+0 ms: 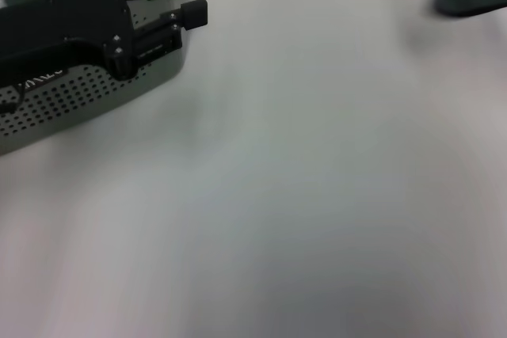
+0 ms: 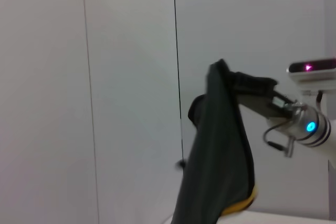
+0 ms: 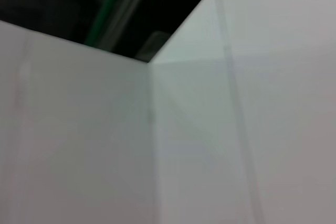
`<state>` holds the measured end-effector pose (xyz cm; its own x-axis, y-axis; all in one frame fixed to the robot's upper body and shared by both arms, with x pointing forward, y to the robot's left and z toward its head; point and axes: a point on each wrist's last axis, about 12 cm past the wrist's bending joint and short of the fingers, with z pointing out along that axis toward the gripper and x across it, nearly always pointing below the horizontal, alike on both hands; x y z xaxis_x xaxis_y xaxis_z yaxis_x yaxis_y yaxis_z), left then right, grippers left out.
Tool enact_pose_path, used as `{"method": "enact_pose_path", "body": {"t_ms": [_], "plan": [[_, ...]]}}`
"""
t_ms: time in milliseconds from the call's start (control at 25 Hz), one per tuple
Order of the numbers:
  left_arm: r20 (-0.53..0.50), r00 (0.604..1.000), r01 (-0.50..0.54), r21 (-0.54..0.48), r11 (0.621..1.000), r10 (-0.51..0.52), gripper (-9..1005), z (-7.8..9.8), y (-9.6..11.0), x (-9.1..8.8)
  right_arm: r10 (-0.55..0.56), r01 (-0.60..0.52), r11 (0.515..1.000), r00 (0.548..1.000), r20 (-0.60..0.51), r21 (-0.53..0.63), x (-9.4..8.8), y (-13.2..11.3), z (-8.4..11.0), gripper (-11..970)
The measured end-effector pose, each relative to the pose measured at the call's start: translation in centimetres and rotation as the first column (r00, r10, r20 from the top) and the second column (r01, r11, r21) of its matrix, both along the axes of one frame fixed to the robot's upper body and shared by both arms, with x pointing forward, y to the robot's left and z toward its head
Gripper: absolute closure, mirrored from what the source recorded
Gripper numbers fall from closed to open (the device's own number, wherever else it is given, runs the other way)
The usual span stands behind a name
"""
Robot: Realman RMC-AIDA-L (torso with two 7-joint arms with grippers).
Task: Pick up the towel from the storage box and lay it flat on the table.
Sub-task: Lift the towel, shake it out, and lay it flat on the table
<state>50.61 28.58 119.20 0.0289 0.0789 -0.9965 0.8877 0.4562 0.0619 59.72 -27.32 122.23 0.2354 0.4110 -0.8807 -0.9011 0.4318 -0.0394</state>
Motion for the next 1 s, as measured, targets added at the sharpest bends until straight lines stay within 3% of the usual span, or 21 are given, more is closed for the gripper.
{"method": "enact_pose_path", "body": {"t_ms": [120, 320, 680, 840, 1000], "plan": [[0.009, 1.0, 0.005, -0.045, 0.999, -0.005, 638, -0.2, -0.1, 0.2, 0.092, -0.092, 0.996, 0.996, 0.003, -0.003, -0.7, -0.7, 0.8, 960], [0.022, 0.999, 0.027, -0.113, 0.993, -0.025, 642, 0.0, -0.6, 0.5, 0.101, -0.102, 0.993, 0.995, 0.022, 0.061, -0.8, -0.7, 1.6, 960], [0.017, 0.999, 0.045, -0.148, 0.988, -0.043, 643, -2.1, -1.8, 1.2, 0.098, -0.102, 0.983, 0.995, 0.035, 0.151, 0.5, 3.4, 2.7, 960], [0.177, 0.983, -0.017, -0.185, 0.983, 0.051, 644, -4.7, -1.2, 0.9, 0.004, -0.003, 0.991, 1.0, -0.005, 0.135, 0.9, 4.8, 2.0, 960], [0.334, 0.932, -0.076, -0.21, 0.975, 0.144, 645, -6.8, -1.9, 0.3, -0.06, 0.062, 0.993, 0.998, -0.02, 0.103, 1.5, 5.7, 1.8, 960]]}}
